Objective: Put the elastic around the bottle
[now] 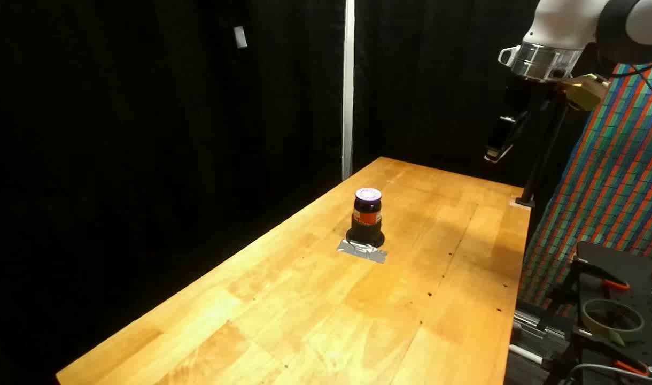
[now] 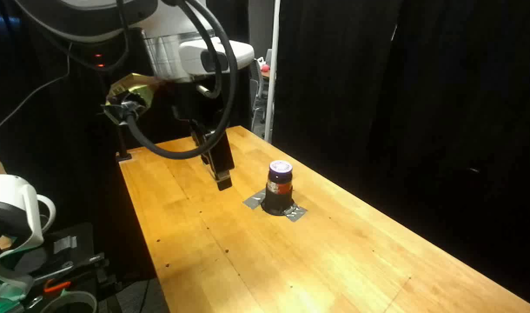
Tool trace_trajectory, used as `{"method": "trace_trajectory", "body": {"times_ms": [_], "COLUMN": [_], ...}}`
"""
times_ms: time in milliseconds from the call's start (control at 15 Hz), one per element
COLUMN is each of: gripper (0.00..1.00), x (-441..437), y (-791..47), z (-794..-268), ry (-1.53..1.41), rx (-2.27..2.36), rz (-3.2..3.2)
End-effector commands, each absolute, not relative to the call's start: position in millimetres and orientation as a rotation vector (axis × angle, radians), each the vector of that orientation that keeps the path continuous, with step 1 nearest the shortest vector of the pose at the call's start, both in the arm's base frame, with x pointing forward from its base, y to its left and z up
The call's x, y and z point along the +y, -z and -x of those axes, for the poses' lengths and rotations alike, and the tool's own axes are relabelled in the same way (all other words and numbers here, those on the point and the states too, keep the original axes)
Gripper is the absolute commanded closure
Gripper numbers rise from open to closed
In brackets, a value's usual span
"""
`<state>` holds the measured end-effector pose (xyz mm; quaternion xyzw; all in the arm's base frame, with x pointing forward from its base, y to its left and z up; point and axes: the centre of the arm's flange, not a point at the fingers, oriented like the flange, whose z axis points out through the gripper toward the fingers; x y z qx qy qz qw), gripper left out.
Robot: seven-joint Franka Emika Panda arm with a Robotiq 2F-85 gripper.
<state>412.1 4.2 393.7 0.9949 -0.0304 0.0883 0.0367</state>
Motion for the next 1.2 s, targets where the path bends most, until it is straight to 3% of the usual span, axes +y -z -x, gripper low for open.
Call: {"method": "trace_trajectory", "body": {"times_ms": [0,533,933,1133], "gripper": [0.00,0.00,0.00,0.00], "x": [4,7,42,67], "y": [-395,-397,-402,-391], "z": [-413,-420,-505,-557], "ry": [-0.275,-0.253,-0.015,-0.040], "rx": [-0.093,-0.083,0.099,0.125], "rz": [-3.054,-3.042,-3.115,-3.138]}}
